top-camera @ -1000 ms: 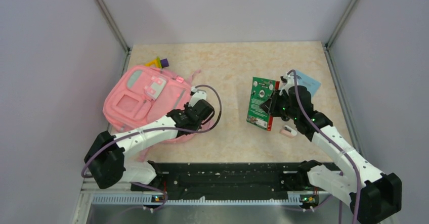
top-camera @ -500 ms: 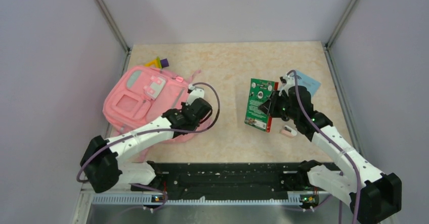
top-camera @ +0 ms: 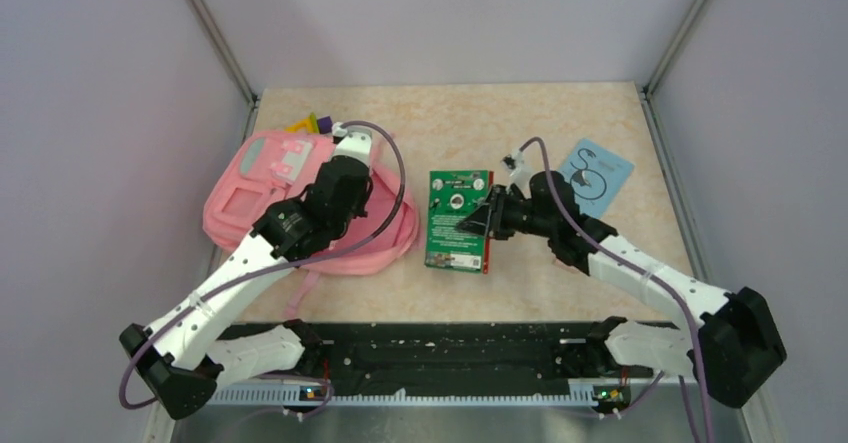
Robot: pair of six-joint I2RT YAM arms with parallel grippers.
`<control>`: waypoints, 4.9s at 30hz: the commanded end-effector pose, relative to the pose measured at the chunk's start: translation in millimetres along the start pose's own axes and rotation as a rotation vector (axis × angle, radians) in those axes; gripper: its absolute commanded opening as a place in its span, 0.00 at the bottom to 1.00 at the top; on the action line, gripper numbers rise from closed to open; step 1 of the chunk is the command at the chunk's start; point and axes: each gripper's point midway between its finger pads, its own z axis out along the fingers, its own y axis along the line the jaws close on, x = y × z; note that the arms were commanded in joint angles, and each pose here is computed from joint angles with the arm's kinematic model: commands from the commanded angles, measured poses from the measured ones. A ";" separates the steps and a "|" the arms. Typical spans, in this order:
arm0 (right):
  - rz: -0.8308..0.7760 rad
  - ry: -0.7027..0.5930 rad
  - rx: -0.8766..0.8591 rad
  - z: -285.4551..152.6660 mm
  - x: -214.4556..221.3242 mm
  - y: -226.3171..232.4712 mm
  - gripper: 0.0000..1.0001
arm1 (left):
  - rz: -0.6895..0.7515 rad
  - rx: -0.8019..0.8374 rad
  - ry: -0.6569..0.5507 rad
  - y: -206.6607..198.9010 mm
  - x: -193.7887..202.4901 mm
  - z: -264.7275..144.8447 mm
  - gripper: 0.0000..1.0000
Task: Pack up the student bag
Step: Place the book in the student bag, then move the student bag to the center of the board.
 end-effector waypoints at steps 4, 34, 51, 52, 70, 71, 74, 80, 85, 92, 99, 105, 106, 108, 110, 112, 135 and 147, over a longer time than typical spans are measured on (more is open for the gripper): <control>-0.026 0.070 -0.324 42.2 4.6 106.6 0.00 | -0.015 -0.008 -0.232 24.1 -46.3 -18.7 0.00; 0.208 0.108 -0.595 242.4 -23.9 164.3 0.00 | -0.163 0.074 -0.357 44.0 -46.3 -32.2 0.00; 0.026 -0.111 -0.469 369.7 -11.9 154.3 0.00 | -0.165 0.160 -0.330 24.9 -45.4 -23.5 0.00; 0.023 -0.127 -0.466 373.6 -9.8 154.4 0.00 | -0.162 0.163 -0.326 24.0 -44.6 -22.4 0.00; -0.152 -0.157 -0.258 334.8 -1.4 125.7 0.78 | -0.154 0.140 -0.318 28.0 -35.4 -17.5 0.00; -0.157 -0.156 -0.241 329.8 -1.5 123.7 0.78 | -0.156 0.136 -0.319 28.8 -35.5 -17.9 0.00; -0.158 -0.170 -0.166 312.9 -1.3 107.5 0.78 | -0.155 0.130 -0.321 30.1 -35.7 -18.2 0.00; -0.204 -0.167 -0.107 282.3 3.1 91.7 0.78 | -0.151 0.130 -0.314 29.6 -34.6 -16.2 0.00; -0.313 -0.204 -0.074 231.6 -2.6 84.8 0.77 | -0.146 0.138 -0.291 25.9 -31.7 -11.4 0.00; -0.471 -0.185 0.151 163.2 3.7 29.5 0.80 | -0.130 0.135 -0.256 22.3 -25.4 -1.7 0.00; -0.655 -0.052 0.319 172.3 5.7 -6.7 0.82 | -0.114 0.140 -0.230 18.8 -19.7 4.8 0.00; -0.698 0.002 0.369 206.2 -1.9 -26.8 0.79 | -0.099 0.145 -0.213 15.9 -15.1 9.8 0.00; -0.709 0.007 0.371 211.5 -3.0 -28.5 0.75 | -0.096 0.148 -0.211 15.1 -14.6 10.6 0.00; -0.723 0.015 0.380 220.2 -5.8 -33.7 0.63 | -0.090 0.160 -0.203 12.1 -13.4 12.6 0.00; -0.721 0.020 0.399 225.8 -10.4 -40.6 0.48 | -0.082 0.172 -0.191 8.6 -11.5 15.8 0.00; -0.705 0.015 0.425 225.3 -18.0 -50.1 0.33 | -0.065 0.191 -0.177 3.5 -9.4 19.8 0.00; -0.414 -0.114 0.673 41.9 -58.2 -122.1 0.00 | -0.089 0.540 -0.070 -171.0 -5.5 72.3 0.00; -0.363 -0.107 0.646 41.0 -45.2 -125.1 0.00 | -0.123 0.360 0.025 -110.7 47.0 5.2 0.76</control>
